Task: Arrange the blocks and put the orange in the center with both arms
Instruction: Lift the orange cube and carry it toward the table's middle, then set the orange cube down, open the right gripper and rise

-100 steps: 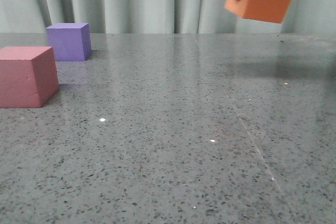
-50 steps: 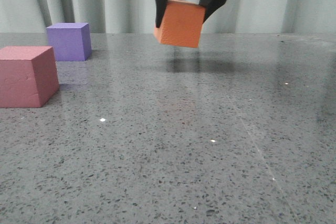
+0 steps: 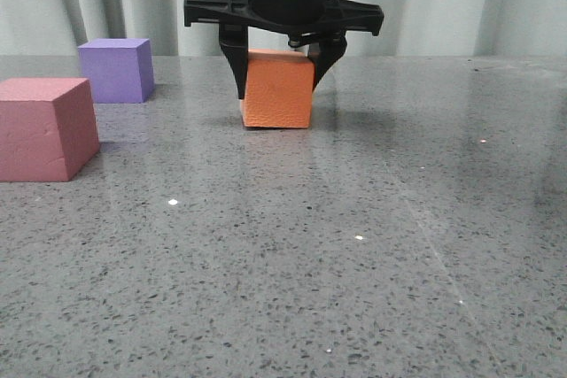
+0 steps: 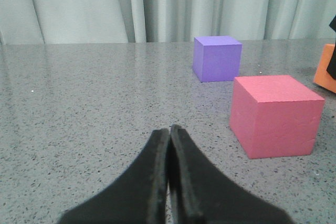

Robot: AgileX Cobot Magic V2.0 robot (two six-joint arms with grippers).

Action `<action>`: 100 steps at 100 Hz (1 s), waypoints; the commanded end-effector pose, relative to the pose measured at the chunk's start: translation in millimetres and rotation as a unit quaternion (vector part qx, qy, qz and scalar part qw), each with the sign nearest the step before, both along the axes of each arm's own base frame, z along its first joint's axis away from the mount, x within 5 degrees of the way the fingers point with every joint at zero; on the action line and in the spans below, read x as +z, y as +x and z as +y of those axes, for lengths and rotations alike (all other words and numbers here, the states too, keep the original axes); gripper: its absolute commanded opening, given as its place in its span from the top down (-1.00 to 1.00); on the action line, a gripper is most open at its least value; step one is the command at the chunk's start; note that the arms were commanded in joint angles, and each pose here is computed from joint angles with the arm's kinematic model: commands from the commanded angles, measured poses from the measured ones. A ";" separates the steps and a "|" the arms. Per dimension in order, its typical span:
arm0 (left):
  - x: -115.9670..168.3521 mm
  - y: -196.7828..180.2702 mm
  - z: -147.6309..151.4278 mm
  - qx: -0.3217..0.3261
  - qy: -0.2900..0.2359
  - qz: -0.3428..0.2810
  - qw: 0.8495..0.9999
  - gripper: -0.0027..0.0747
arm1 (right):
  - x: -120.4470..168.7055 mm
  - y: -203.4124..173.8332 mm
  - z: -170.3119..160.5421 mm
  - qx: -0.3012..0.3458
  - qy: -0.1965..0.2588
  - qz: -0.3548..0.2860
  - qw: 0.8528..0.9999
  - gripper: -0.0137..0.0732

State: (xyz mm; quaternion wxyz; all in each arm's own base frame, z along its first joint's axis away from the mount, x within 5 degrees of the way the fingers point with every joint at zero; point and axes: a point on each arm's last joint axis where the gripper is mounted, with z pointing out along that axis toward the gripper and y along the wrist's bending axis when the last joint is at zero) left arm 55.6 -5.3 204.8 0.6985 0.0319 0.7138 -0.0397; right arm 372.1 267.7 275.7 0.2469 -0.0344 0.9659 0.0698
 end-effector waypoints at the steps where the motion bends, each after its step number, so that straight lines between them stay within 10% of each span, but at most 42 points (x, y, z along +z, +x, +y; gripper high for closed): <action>1: -9.2 -0.3 -1.2 -0.008 -0.007 -0.031 0.999 0.98 | 39.6 -5.2 -4.3 0.000 0.036 -0.048 0.998 0.26; 33: -9.2 -0.3 -1.2 -0.008 -0.007 -0.031 0.999 0.98 | 38.9 -6.9 -2.6 -0.001 0.047 -0.036 0.998 -0.74; 100: -9.2 -0.3 -1.2 -0.008 -0.007 -0.031 0.999 0.98 | 112.1 -13.9 -17.2 0.034 0.001 -0.088 0.996 -0.68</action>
